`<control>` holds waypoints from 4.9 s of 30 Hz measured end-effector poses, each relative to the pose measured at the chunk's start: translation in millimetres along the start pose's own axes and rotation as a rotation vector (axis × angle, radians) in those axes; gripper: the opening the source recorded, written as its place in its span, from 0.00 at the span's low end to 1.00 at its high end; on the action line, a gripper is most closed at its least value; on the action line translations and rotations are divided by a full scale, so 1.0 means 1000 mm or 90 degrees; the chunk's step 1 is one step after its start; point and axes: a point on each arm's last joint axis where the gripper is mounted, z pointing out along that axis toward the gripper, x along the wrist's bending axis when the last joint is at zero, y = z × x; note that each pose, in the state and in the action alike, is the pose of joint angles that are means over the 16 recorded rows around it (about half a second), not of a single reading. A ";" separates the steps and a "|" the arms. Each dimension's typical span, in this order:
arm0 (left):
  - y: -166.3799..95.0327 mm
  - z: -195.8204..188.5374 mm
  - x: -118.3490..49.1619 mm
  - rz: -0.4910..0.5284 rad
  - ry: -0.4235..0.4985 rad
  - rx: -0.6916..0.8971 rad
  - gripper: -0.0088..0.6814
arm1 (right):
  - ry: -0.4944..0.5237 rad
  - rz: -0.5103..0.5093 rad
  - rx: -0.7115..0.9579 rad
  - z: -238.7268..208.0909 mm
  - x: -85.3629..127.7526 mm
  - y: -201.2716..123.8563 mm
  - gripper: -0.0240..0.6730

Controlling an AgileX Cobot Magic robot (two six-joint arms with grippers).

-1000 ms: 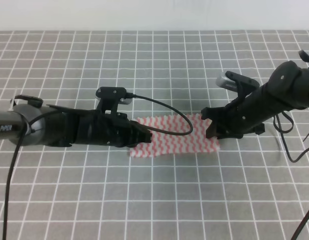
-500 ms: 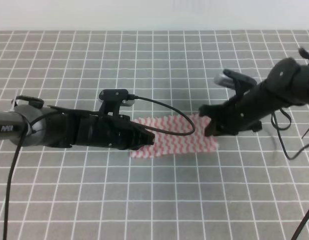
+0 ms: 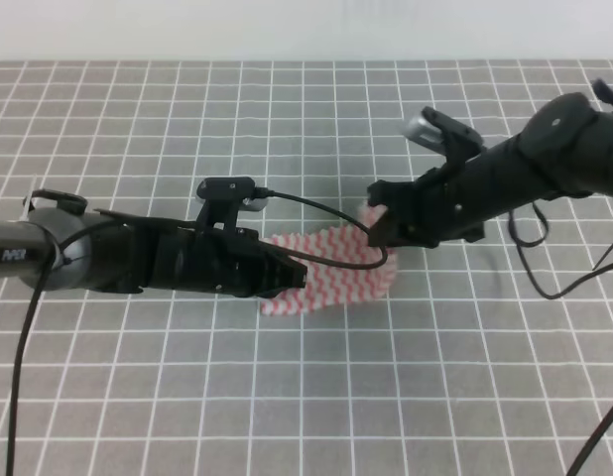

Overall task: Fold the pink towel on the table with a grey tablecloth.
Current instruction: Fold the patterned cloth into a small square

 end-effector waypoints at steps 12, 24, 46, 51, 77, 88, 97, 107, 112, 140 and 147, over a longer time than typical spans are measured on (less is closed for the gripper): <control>0.017 -0.024 0.000 0.007 0.000 -0.035 0.01 | 0.013 -0.015 -0.005 0.007 0.012 -0.004 0.02; 0.005 -0.016 0.016 -0.022 -0.003 -0.002 0.01 | 0.022 -0.016 -0.003 0.007 0.016 -0.004 0.02; -0.002 -0.008 0.022 -0.042 -0.001 0.012 0.01 | 0.064 -0.046 0.007 0.032 0.052 -0.011 0.01; -0.001 -0.010 0.023 -0.042 -0.010 0.011 0.01 | 0.062 -0.038 0.017 0.041 0.049 -0.014 0.02; -0.002 -0.018 0.040 -0.058 -0.024 0.008 0.01 | 0.078 -0.037 0.027 0.047 0.054 -0.014 0.02; -0.002 -0.018 0.041 -0.057 -0.023 0.007 0.01 | 0.073 -0.042 0.042 0.057 0.053 -0.016 0.01; -0.002 -0.019 0.041 -0.059 -0.025 0.006 0.01 | 0.069 -0.040 0.045 0.060 0.051 -0.017 0.02; -0.001 -0.025 0.049 -0.072 -0.031 -0.002 0.01 | 0.083 -0.027 0.047 0.060 0.053 -0.017 0.04; 0.000 -0.028 0.052 -0.077 -0.035 -0.006 0.01 | 0.090 -0.020 0.048 0.059 0.054 -0.017 0.06; 0.011 -0.040 0.048 -0.060 -0.019 -0.034 0.01 | 0.139 0.000 0.053 0.050 0.047 -0.009 0.31; 0.010 -0.036 0.037 -0.054 -0.054 -0.025 0.01 | 0.102 -0.022 0.065 0.043 0.030 -0.005 0.28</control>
